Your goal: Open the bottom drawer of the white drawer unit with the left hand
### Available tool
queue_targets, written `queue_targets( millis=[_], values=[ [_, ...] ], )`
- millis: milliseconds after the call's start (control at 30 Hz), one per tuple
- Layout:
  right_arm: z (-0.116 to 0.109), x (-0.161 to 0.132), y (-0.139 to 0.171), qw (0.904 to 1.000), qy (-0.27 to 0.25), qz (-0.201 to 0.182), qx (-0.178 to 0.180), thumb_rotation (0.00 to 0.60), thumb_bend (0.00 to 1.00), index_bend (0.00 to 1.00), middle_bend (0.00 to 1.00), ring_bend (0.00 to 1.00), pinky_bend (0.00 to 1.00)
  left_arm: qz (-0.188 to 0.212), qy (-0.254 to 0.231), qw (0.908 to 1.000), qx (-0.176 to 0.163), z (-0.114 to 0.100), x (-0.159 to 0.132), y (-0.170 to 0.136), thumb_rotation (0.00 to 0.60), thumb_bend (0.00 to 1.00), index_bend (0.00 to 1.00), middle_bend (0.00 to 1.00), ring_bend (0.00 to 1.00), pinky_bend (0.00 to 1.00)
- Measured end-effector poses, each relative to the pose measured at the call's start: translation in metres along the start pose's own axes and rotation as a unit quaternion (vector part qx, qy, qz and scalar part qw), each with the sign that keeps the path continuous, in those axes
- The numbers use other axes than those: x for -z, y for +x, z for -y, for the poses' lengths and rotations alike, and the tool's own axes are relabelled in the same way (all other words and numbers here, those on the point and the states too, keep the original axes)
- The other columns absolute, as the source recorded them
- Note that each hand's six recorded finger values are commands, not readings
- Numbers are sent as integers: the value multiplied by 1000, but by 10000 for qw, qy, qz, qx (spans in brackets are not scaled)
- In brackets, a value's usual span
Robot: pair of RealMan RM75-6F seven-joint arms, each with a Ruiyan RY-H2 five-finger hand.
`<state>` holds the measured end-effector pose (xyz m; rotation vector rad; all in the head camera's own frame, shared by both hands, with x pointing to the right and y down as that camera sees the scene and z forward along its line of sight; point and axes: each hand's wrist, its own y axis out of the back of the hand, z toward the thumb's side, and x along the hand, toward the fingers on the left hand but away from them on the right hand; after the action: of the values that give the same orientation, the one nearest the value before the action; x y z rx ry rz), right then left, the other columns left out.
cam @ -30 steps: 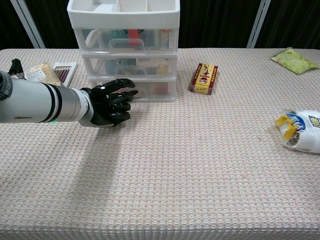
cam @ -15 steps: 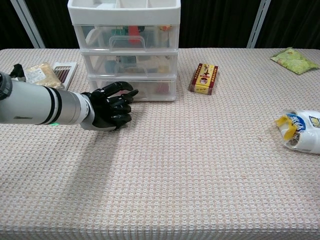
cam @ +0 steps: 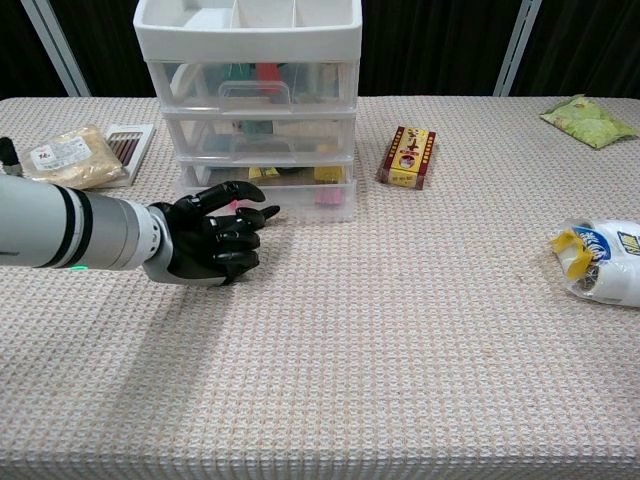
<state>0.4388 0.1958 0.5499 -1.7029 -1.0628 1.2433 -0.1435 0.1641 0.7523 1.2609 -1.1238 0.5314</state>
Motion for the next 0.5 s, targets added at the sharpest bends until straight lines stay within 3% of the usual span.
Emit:
queue_targets(
  millis=[133, 267, 367, 467, 500],
  values=[
    [0, 0, 0, 10000, -15, -19, -1, 600, 174, 0, 81, 0, 0, 90, 607, 9980, -140, -3, 4, -10, 600, 445, 50, 680, 845, 1000],
    [0, 0, -1, 10000, -36, -50, 10, 600, 174, 0, 81, 0, 0, 87, 1390, 9902, -91, -4, 10, -22, 600, 445, 48, 661, 842, 1000],
    [0, 0, 0, 10000, -48, -58, 20, 600, 174, 0, 81, 0, 0, 131, 2026, 9792, -9, -3, 12, -32, 600, 444, 65, 656, 843, 1000],
    [0, 1, 0, 10000, -59, -58, 22, 600, 174, 0, 81, 0, 0, 235, 2713, 9621, 114, 0, 11, -43, 600, 444, 144, 650, 842, 1000],
    [1, 1, 0, 10000, -64, -60, 23, 600, 174, 0, 81, 0, 0, 313, 3026, 9525, 158, 1, 10, -47, 600, 443, 181, 650, 843, 1000]
  ],
)
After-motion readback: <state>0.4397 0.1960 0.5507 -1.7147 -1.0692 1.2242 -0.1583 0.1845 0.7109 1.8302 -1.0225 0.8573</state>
